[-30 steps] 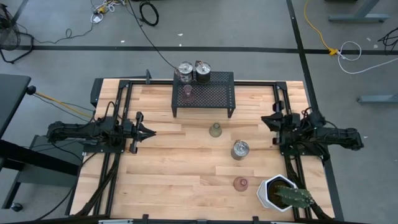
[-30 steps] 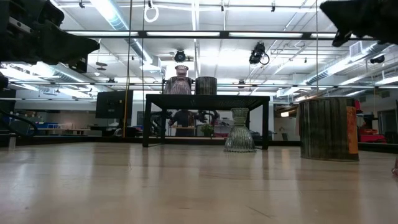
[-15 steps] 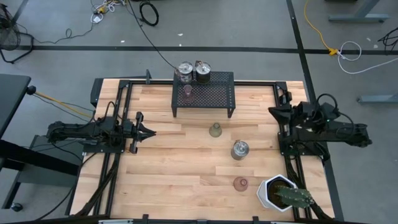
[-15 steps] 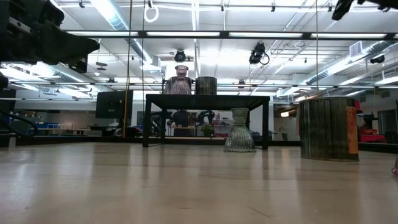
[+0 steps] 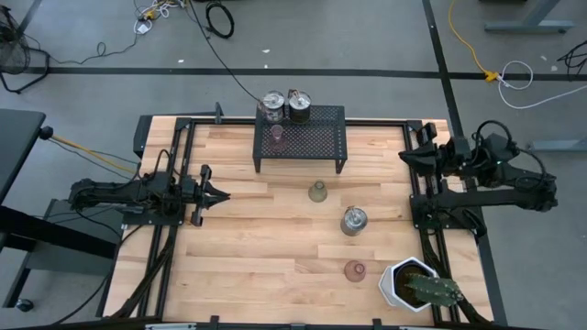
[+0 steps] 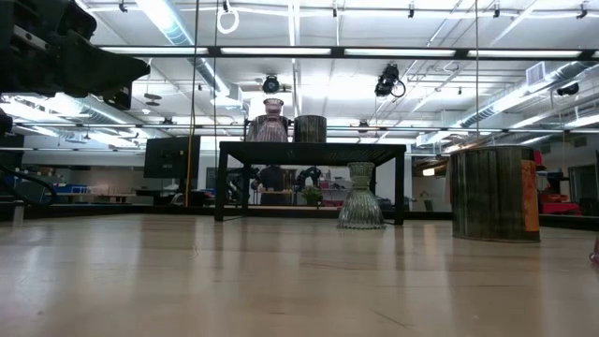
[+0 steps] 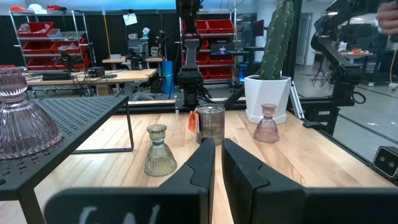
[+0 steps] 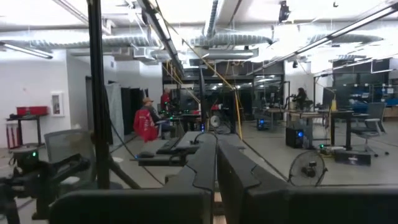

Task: Pick & Place candle stick holders
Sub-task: Put the silver scented candle on the shelf

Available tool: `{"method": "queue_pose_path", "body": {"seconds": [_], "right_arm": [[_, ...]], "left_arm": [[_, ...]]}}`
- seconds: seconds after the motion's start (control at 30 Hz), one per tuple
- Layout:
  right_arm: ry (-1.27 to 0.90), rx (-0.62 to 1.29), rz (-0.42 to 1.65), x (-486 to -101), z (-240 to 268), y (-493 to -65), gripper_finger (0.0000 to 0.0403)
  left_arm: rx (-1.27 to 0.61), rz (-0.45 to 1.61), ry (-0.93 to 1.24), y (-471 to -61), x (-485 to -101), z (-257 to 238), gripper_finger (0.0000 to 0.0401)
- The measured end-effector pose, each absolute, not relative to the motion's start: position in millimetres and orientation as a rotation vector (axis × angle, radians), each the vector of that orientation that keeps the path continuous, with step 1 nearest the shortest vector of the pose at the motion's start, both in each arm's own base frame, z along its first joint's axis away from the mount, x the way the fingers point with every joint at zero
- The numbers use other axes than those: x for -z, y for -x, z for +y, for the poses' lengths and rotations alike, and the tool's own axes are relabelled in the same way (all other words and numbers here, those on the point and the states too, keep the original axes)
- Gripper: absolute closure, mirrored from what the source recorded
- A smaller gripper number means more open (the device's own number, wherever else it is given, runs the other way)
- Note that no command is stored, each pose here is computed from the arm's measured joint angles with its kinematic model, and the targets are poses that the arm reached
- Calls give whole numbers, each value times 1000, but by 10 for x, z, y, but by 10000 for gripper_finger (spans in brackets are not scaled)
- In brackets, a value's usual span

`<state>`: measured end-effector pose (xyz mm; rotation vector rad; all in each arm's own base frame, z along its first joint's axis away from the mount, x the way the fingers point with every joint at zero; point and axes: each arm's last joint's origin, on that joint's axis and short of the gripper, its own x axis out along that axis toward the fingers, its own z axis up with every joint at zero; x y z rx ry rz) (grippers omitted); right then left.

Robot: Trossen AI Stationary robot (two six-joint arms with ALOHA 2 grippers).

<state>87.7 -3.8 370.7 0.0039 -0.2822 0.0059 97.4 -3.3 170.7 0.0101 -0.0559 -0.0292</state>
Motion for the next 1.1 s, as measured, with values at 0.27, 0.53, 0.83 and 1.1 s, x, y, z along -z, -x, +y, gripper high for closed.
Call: {"method": "queue_pose_path", "body": {"seconds": [0.27,0.53,0.83,1.1], "right_arm": [[-10,-8,-301,-4080,-42,-943,382],[-49,-14,-317,-4342,-46,-1008,382],[-47,-15,-350,-4621,-48,-1029,382],[-39,2,-319,-4941,-49,-974,382]], "left_arm": [[29,-56,-10,-974,-1707,-33,367],[29,-56,-10,-974,-1707,-33,367],[29,-56,-10,-974,-1707,-33,367],[29,-56,-10,-974,-1707,-33,367]]}}
